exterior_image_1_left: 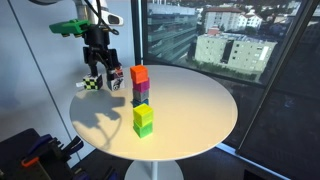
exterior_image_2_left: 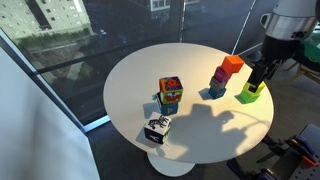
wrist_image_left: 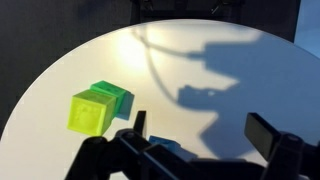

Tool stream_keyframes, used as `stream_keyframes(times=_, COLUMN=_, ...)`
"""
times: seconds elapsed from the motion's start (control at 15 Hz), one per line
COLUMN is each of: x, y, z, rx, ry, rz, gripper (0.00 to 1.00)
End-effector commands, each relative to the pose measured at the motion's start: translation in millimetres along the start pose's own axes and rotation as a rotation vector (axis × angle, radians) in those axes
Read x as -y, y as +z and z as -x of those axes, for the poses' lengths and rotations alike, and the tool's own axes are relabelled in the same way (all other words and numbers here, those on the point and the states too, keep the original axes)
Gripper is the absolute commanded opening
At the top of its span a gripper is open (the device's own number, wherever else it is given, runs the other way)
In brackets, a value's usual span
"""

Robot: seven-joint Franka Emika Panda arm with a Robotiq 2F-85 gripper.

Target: Put the yellow block on top of the green block

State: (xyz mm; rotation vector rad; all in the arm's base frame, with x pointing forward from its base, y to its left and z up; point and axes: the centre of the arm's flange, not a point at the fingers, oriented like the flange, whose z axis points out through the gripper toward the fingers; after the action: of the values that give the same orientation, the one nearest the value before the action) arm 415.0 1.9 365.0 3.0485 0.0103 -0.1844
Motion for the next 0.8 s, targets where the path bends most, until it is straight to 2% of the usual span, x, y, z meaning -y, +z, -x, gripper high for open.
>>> stream_keyframes(times=0.0, x=5.4, y=-15.2, z=20.0, rx=-0.077, ry=0.020, rz=-0.019, gripper=1.00)
stream_keyframes(times=0.33, x=6.1, y=-33.1, z=29.6, rx=-0.135, ry=0.031, rz=-0.063, gripper=1.00)
stream_keyframes(times=0.73, x=5.1, y=-43.8, z=33.9, rx=-0.160, ry=0.055, rz=-0.098, gripper=1.00)
